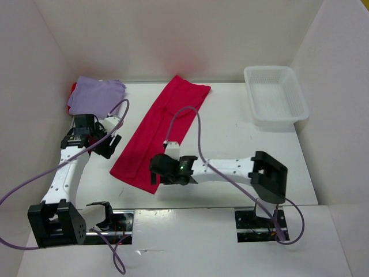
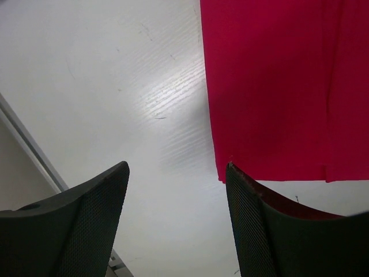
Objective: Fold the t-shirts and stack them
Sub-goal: Rotate the tshirt 90 degrees
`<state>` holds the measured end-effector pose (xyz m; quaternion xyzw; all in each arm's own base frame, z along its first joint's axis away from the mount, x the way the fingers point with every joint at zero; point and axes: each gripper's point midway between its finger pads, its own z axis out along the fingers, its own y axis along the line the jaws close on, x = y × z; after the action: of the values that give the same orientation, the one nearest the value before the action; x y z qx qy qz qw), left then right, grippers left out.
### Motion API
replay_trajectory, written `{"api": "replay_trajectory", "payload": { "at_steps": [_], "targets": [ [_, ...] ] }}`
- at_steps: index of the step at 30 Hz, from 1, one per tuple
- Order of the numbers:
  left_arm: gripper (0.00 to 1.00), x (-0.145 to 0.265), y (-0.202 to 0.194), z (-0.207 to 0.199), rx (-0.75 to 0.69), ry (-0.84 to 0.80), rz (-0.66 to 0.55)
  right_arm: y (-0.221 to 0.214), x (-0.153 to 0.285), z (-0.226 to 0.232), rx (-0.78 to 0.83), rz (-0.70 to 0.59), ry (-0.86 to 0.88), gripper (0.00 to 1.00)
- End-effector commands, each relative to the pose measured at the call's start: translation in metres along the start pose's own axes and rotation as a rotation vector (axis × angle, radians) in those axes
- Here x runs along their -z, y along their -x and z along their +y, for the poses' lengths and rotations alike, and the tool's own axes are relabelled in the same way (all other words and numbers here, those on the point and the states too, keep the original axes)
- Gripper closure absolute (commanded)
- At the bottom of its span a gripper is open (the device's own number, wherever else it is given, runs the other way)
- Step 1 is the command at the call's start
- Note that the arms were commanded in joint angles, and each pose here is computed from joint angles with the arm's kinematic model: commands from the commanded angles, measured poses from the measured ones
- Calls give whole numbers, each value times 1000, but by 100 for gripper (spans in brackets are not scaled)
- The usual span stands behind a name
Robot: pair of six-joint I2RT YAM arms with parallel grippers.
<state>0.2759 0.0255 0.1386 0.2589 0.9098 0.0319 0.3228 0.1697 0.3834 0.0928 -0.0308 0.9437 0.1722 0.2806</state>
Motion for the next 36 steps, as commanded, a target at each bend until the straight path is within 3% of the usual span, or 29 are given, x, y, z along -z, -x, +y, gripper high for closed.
{"api": "replay_trajectory", "payload": {
  "at_steps": [1, 9, 10, 15, 19, 21, 22, 23, 24, 29, 36],
  "targets": [
    [25, -2, 4, 3, 52, -38, -10, 2, -3, 45, -147, 9, 137, 4],
    [25, -6, -1, 2, 63, -59, -2, -50, -50, 43, -190, 178, 112, 36],
    [25, -6, -1, 2, 63, -59, -2, -56, -54, 41, -184, 199, 103, 45],
    [25, -7, -6, 2, 72, -59, 7, -80, -71, 38, -188, 299, 82, 43],
    [25, -8, -5, 1, 72, -66, 1, -80, -79, 31, -215, 303, 79, 42],
    [24, -8, -5, 1, 72, -66, 1, -80, -80, 33, -212, 325, 89, 59],
    [24, -8, -5, 1, 72, -66, 1, -87, -85, 29, -209, 341, 77, 70],
    [24, -8, -5, 1, 72, -66, 1, -83, -84, 35, -212, 336, 89, 90],
    [24, -7, -6, -1, 75, -72, 8, -81, -84, 32, -219, 345, 81, 97],
    [24, -1, 0, -1, 34, -72, -30, -71, -68, -10, -274, 311, 34, 100],
    [18, 7, 27, -17, -167, -122, -102, -71, -25, -94, -312, 288, -86, 100]
  ]
}}
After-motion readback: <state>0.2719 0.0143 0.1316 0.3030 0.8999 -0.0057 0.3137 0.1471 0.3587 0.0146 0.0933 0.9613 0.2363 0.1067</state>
